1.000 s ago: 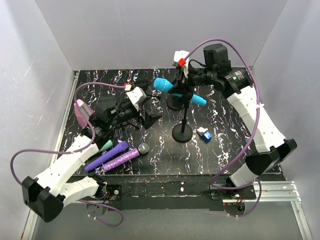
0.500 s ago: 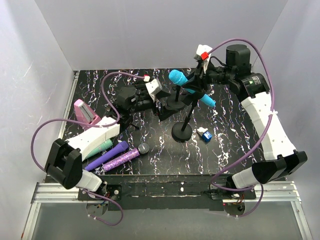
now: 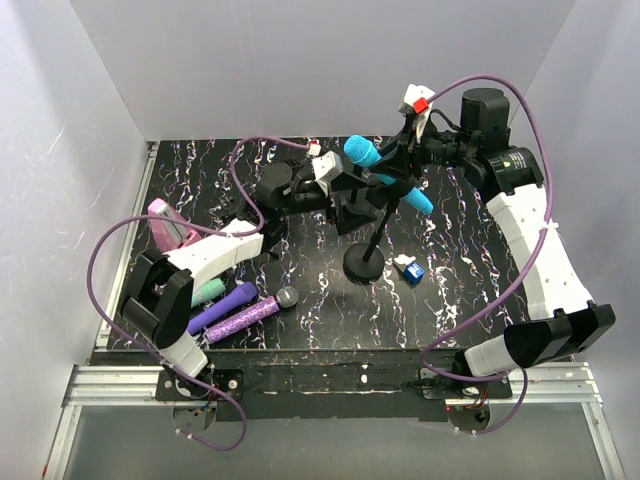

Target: Remove the microphone from the stand

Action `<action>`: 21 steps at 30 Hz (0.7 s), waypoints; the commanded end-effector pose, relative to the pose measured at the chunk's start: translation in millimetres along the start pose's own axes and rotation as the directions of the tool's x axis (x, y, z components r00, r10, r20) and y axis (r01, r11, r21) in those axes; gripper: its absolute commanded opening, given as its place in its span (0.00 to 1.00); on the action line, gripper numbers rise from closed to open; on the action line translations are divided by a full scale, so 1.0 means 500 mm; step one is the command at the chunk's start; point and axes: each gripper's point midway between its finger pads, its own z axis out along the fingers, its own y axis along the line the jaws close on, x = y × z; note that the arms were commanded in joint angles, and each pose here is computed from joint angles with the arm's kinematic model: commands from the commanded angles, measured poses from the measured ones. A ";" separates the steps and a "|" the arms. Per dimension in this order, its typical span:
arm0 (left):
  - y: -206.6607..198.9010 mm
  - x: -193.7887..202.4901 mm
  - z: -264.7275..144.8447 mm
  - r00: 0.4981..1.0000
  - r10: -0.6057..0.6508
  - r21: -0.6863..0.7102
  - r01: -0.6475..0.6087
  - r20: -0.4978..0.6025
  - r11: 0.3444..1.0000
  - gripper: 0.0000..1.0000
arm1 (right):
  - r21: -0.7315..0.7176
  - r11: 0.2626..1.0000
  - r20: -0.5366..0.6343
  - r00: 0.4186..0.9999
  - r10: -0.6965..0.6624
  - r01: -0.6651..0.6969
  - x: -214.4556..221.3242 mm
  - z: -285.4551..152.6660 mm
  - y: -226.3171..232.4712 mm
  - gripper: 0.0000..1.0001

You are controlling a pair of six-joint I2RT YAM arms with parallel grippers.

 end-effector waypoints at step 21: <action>-0.014 -0.058 0.048 0.990 0.049 0.115 -0.064 0.129 0.991 0.82 | -0.046 0.999 0.042 0.999 0.028 -0.026 -0.055 -0.009 0.013 0.06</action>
